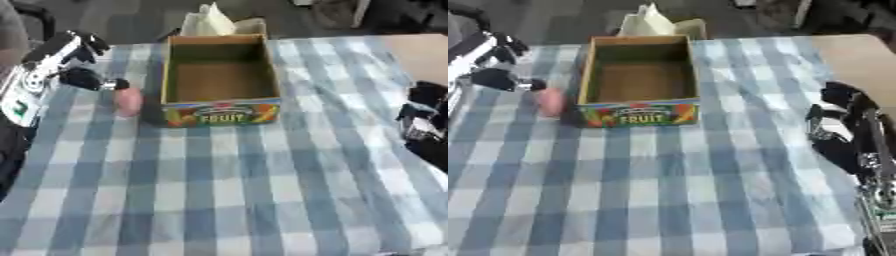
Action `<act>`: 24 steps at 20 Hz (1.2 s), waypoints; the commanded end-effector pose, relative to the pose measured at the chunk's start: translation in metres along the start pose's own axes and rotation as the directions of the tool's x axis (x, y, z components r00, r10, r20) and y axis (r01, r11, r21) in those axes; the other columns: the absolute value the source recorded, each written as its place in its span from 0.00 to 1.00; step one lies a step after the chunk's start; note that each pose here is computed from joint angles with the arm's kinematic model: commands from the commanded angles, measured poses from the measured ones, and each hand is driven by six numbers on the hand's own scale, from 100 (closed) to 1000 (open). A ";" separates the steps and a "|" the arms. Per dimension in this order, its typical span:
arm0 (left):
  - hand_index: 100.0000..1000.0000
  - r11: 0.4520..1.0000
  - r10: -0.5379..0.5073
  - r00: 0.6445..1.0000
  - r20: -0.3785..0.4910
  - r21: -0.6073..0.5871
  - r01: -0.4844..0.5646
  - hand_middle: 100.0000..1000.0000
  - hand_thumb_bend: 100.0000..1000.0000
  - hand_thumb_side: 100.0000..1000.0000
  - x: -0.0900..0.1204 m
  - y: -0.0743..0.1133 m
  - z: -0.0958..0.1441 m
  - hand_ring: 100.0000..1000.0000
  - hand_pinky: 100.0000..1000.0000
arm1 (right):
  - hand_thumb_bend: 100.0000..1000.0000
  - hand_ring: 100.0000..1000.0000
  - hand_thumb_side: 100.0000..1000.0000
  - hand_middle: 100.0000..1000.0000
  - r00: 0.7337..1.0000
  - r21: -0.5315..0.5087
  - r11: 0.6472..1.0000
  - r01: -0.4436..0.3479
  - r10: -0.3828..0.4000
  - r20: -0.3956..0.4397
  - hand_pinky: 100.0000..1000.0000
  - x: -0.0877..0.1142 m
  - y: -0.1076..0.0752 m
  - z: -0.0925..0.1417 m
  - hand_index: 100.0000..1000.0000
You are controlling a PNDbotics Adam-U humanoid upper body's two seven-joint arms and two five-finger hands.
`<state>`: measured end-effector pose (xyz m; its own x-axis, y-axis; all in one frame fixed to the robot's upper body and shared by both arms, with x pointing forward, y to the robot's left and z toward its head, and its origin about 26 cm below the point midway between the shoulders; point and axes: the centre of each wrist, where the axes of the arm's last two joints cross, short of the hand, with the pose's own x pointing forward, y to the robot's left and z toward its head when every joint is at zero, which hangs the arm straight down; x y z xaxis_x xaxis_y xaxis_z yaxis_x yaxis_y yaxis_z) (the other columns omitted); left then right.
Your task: Pick up objects on the table and place them in the box.
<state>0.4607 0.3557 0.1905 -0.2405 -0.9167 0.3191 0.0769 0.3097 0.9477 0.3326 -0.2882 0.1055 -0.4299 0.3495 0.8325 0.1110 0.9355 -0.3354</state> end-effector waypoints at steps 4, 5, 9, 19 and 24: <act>0.74 0.997 -0.038 0.998 0.046 -0.063 0.041 0.60 0.86 0.44 0.007 0.026 0.002 0.58 0.66 | 0.00 0.80 0.00 0.71 1.000 -0.004 1.000 -0.007 0.007 0.021 0.71 0.005 -0.004 -0.004 0.80; 0.74 0.997 -0.038 0.998 0.047 -0.066 0.041 0.60 0.86 0.44 0.007 0.027 0.002 0.58 0.66 | 0.00 0.80 0.00 0.71 1.000 -0.004 1.000 -0.007 0.007 0.021 0.71 0.005 -0.004 -0.004 0.80; 0.75 0.986 -0.079 0.995 0.063 -0.144 0.087 0.62 0.94 0.47 0.008 0.017 -0.001 0.60 0.67 | 0.00 0.80 0.00 0.71 1.000 -0.002 1.000 -0.008 0.008 0.022 0.71 0.005 -0.004 -0.004 0.80; 0.73 0.965 -0.139 0.989 0.056 -0.215 0.148 0.61 0.88 0.45 0.016 0.003 -0.009 0.59 0.66 | 0.00 0.80 0.00 0.71 1.000 0.000 1.000 -0.006 0.006 0.023 0.71 0.005 -0.003 -0.005 0.80; 0.73 0.960 -0.159 0.986 0.058 -0.225 0.168 0.61 0.87 0.44 0.018 -0.005 -0.012 0.59 0.65 | 0.00 0.80 0.00 0.71 1.000 0.000 1.000 -0.005 0.005 0.023 0.71 0.005 -0.003 -0.005 0.80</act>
<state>0.4660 0.3331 0.1769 -0.2993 -0.9345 0.1927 0.2872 0.1043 0.9522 0.3327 -0.2877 0.1054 -0.4298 0.3482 0.8331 0.1102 0.9360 -0.3343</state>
